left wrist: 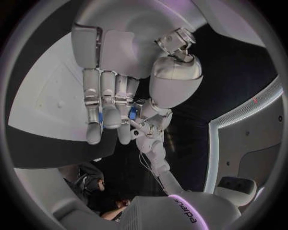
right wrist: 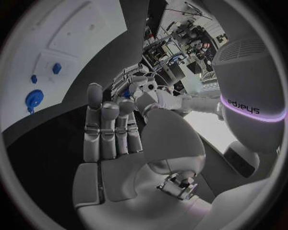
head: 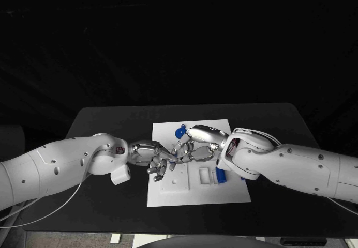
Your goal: Assemble the parts on the task board
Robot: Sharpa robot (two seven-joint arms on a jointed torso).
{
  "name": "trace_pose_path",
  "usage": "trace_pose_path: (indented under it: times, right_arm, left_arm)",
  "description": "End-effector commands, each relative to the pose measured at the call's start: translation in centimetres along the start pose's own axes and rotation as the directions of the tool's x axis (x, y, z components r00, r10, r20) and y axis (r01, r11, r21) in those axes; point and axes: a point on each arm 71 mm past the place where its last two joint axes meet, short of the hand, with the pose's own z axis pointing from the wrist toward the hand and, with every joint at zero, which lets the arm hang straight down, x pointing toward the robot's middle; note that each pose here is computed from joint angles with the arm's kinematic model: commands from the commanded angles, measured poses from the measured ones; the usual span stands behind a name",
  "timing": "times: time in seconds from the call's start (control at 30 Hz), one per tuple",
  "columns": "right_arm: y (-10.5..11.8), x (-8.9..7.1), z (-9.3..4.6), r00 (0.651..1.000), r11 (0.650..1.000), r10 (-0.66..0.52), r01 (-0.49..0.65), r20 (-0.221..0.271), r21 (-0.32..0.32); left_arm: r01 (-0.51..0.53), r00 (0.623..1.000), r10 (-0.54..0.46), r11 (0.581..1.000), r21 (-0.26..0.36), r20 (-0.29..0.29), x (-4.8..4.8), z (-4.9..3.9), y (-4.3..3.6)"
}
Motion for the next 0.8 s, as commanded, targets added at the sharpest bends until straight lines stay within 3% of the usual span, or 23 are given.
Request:
trace_pose_path:
  times: [0.03,0.8]
  right_arm:
    - [0.19,0.28,0.13,1.000,1.000,-0.008,0.008,-0.010,-0.002]
    - [-0.09,0.25,0.09,1.000,1.000,-0.015,0.015,-0.010,0.022]
  left_arm:
    - [0.018,1.000,-0.018,0.998,0.053,-0.015,0.37,0.39,-0.74]
    - [0.014,1.000,-0.015,1.000,0.025,0.026,-0.08,0.25,-0.46]
